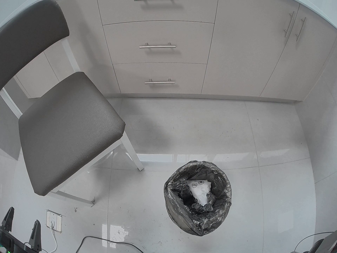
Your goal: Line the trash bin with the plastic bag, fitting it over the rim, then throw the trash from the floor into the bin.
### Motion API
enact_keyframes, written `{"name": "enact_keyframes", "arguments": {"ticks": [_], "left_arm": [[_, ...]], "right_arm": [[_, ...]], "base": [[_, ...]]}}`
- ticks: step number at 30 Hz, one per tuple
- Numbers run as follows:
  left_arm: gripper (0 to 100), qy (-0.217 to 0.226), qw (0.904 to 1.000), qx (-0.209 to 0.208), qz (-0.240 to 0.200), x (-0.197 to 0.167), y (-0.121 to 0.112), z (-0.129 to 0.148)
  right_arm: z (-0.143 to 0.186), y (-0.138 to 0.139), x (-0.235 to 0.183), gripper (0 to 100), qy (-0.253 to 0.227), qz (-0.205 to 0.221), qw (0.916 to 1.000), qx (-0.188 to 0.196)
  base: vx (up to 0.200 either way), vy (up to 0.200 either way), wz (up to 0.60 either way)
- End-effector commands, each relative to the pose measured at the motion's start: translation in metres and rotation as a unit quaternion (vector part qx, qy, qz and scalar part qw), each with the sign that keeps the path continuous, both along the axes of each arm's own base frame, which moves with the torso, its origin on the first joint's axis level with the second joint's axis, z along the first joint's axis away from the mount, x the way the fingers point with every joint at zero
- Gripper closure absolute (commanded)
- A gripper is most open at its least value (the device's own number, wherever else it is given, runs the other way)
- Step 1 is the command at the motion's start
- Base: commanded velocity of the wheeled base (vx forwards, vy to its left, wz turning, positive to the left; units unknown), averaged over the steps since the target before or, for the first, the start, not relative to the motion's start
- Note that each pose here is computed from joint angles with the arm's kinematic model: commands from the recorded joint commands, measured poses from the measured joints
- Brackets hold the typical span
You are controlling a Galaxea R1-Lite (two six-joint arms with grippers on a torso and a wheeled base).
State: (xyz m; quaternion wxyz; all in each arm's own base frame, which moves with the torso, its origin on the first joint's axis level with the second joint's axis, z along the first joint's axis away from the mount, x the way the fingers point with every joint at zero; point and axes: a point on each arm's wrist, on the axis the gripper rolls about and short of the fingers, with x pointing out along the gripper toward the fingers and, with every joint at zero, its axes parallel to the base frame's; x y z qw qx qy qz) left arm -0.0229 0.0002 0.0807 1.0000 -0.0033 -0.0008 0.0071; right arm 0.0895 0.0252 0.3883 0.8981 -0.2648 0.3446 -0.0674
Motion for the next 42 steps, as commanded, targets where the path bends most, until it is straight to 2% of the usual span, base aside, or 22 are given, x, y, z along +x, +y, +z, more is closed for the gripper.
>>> {"name": "enact_keyframes", "arguments": {"ticks": [1, 3, 4, 6, 10, 14, 17, 20, 23, 24, 29, 31, 33, 34, 36, 37, 38, 39, 40, 41, 42], "left_arm": [[0, 0.001, 1.0, 0.0, 0.001, 0.0, 0.0, -0.005], [0, 0.001, 1.0, -0.001, 0.001, 0.0, 0.0, -0.005], [0, 0.001, 1.0, -0.001, 0.001, 0.0, 0.0, -0.005], [0, 0.0, 1.0, -0.001, 0.001, 0.0, 0.0, -0.005], [0, 0.001, 1.0, -0.001, 0.001, 0.0, 0.0, -0.005], [0, 0.001, 1.0, -0.001, 0.001, 0.0, 0.0, -0.005], [0, 0.001, 1.0, -0.001, 0.001, 0.0, 0.0, -0.005], [0, 0.001, 1.0, -0.001, 0.001, 0.0, 0.0, -0.005], [0, 0.0, 1.0, -0.001, 0.001, 0.0, 0.0, -0.005], [0, 0.001, 1.0, 0.0, 0.001, 0.0, 0.0, -0.005], [0, 0.0, 1.0, 0.0, 0.001, 0.0, 0.0, -0.005], [0, 0.001, 1.0, -0.001, 0.001, 0.0, 0.0, -0.005], [0, 0.0, 1.0, -0.001, 0.001, 0.0, 0.0, -0.005], [0, 0.0, 1.0, 0.0, 0.001, 0.0, 0.0, -0.005], [0, 0.001, 1.0, -0.001, 0.001, 0.0, 0.0, -0.005], [0, 0.001, 1.0, -0.001, 0.001, 0.0, 0.0, -0.005], [0, 0.001, 1.0, -0.001, 0.001, 0.0, 0.0, -0.005], [0, 0.0, 1.0, -0.001, 0.001, 0.0, 0.0, -0.005], [0, 0.001, 1.0, -0.001, 0.001, 0.0, 0.0, -0.005], [0, 0.001, 1.0, 0.0, 0.001, 0.0, 0.0, -0.005], [0, 0.0, 1.0, -0.001, 0.001, 0.0, 0.0, -0.005]], "right_arm": [[0.002, -0.041, -0.106, 100, -0.069, -0.065, 0.9953, 0.019], [0.002, -0.042, -0.107, 100, -0.07, -0.064, 0.9953, 0.021], [-0.002, -0.043, -0.141, 100, -0.104, -0.064, 0.9913, 0.049], [-0.005, -0.043, -0.163, 100, -0.13, -0.064, 0.9875, 0.063], [-0.023, -0.039, -0.225, 100, -0.21, -0.068, 0.9718, 0.084], [-0.048, -0.032, -0.282, 100, -0.292, -0.047, 0.9502, 0.1], [-0.068, -0.03, -0.32, 100, -0.368, -0.038, 0.9235, 0.103], [-0.09, -0.029, -0.357, 100, -0.452, -0.027, 0.8855, 0.105], [-0.117, -0.03, -0.395, 100, -0.538, -0.014, 0.8372, 0.096], [-0.131, -0.03, -0.396, 100, -0.549, -0.012, 0.8311, 0.091], [-0.152, -0.029, -0.384, 100, -0.554, -0.014, 0.8277, 0.088], [-0.162, -0.029, -0.378, 100, -0.552, -0.01, 0.8297, 0.081], [-0.169, -0.032, -0.37, 100, -0.541, -0.005, 0.8375, 0.078], [-0.17, -0.032, -0.363, 100, -0.529, -0.001, 0.8447, 0.084], [-0.17, -0.032, -0.361, 100, -0.526, 0.005, 0.8453, 0.094], [-0.168, -0.031, -0.357, 100, -0.528, 0.045, 0.8363, 0.14], [-0.168, -0.03, -0.355, 100, -0.527, 0.056, 0.8345, 0.152], [-0.166, -0.028, -0.349, 100, -0.523, 0.086, 0.8284, 0.181], [-0.166, -0.028, -0.348, 100, -0.523, 0.089, 0.8276, 0.184], [-0.162, -0.027, -0.336, 100, -0.52, 0.115, 0.8167, 0.223], [-0.159, -0.027, -0.325, 100, -0.523, 0.118, 0.8091, 0.241]], "base": [[0.0, 0.0, 0.0], [0.0, 0.0, 0.0], [0.0, 0.0, 0.0], [0.0, 0.0, 0.0], [0.0, 0.0, 0.0], [0.0, 0.0, 0.0], [0.0, 0.0, 0.0], [0.0, 0.0, 0.0], [0.0, 0.0, 0.0], [0.0, 0.0, 0.0], [0.0, 0.0, 0.0], [0.0, 0.0, 0.0], [0.0, 0.0, 0.0], [0.0, 0.0, 0.0], [0.0, 0.0, 0.0], [0.0, 0.0, 0.0], [0.0, 0.0, 0.0], [0.0, 0.0, 0.0], [0.0, 0.0, 0.0], [0.0, 0.0, 0.0], [0.0, 0.0, 0.0]]}}
